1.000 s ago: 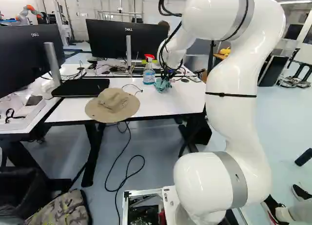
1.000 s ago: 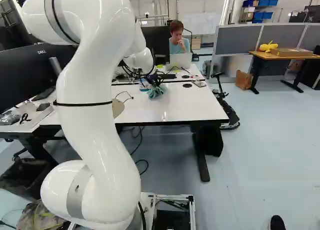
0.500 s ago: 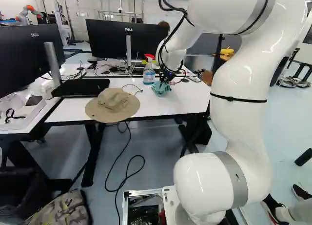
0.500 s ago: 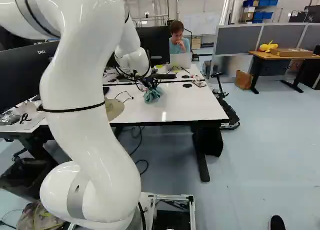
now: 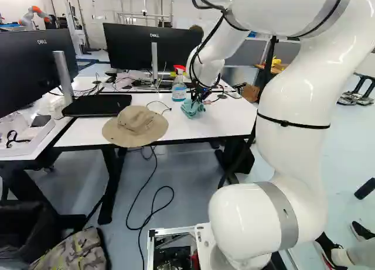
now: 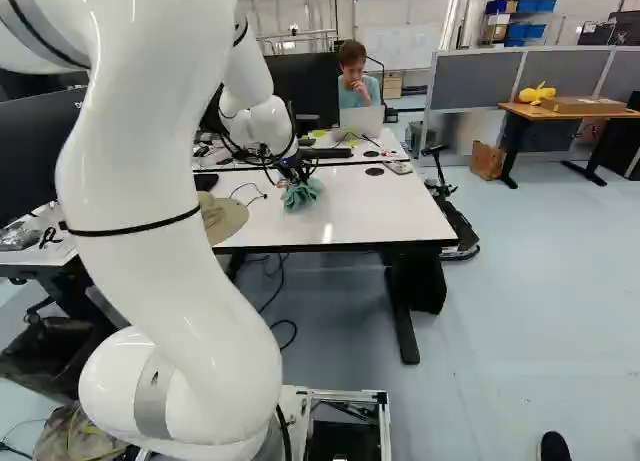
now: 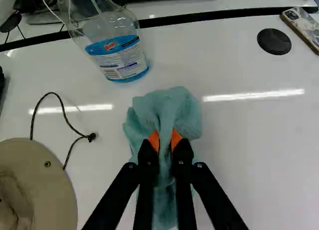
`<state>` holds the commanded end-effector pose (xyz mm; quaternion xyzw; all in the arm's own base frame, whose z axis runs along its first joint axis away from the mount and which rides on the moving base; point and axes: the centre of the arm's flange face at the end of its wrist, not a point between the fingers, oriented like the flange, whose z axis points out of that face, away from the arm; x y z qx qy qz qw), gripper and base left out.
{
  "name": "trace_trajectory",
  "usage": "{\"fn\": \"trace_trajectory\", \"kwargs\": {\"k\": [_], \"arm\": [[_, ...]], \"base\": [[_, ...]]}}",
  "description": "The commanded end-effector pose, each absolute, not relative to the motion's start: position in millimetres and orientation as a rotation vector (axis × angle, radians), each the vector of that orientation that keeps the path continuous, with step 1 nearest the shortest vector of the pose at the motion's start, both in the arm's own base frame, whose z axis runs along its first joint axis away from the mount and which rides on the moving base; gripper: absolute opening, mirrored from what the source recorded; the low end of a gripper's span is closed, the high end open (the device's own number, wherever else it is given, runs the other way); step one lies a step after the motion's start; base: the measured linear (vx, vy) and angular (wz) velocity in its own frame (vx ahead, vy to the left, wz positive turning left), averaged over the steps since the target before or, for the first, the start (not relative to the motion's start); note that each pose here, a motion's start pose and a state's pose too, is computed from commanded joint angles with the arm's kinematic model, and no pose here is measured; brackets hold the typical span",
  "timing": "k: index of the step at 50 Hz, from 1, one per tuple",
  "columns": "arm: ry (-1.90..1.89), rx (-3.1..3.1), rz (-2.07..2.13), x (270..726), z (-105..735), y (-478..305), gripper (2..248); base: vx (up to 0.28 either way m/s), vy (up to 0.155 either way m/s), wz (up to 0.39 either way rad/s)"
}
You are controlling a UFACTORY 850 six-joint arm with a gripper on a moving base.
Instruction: Clean the table with the green towel
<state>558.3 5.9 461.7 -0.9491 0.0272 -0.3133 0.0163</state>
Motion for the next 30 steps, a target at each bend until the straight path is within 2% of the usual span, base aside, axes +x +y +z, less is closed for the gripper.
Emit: {"fn": "trace_trajectory", "kwargs": {"k": [30], "arm": [[0.084,-2.951,-0.975,557.9,461.9,5.9,46]], "base": [[0.0,0.0,0.0]]}}
